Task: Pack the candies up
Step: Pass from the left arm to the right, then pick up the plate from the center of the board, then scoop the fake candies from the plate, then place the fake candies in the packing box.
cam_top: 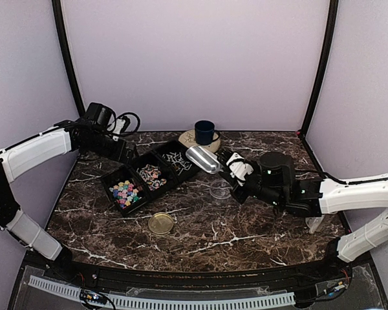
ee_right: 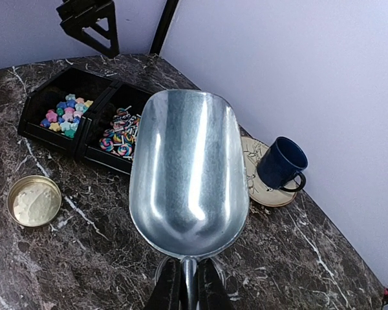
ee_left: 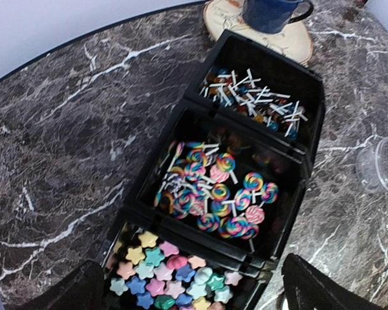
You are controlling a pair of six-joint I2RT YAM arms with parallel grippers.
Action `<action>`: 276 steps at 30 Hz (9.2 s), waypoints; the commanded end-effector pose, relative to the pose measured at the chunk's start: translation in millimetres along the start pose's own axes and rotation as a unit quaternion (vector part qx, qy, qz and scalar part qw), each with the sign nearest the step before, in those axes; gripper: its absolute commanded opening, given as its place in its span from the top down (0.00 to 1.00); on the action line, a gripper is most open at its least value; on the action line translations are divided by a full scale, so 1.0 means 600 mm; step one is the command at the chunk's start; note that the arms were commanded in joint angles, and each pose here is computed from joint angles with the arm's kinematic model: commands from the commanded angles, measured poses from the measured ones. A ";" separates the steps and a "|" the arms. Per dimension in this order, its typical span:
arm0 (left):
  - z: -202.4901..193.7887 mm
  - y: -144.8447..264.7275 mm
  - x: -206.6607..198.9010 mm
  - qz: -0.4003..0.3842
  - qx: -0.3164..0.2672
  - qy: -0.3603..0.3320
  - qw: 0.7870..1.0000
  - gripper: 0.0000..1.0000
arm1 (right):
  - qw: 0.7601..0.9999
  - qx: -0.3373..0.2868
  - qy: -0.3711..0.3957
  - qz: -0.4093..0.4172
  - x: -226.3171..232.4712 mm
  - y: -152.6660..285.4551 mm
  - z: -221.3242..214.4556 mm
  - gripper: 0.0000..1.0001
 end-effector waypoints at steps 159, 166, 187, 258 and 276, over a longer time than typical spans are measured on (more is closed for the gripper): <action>-0.057 -0.039 0.008 0.082 0.025 -0.051 0.995 1.00 | 0.906 0.346 0.077 0.232 0.227 -0.208 0.012 1.00; -0.050 -0.031 0.006 0.109 0.011 -0.075 0.991 1.00 | 0.902 0.359 0.085 0.223 0.229 -0.206 0.002 1.00; -0.069 -0.043 -0.032 0.041 0.014 -0.052 0.998 1.00 | 0.958 0.228 0.028 0.170 0.267 -0.295 -0.009 1.00; -0.107 -0.070 0.000 0.071 0.072 -0.022 0.995 1.00 | 0.984 0.167 -0.037 -0.057 -0.011 0.005 -0.115 1.00; -0.094 -0.055 0.010 0.088 0.039 -0.018 0.995 1.00 | 0.954 0.286 -0.059 -0.069 -0.028 0.068 -0.164 1.00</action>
Point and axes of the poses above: each gripper's point midway between its finger pads, its own y axis back along the fingers, its own x axis along the line the jaws close on, z = x × y, the point moved 1 cm from there along y, back along the fingers, and after that the axes turned 6 degrees about y, right-handed, at the moved point
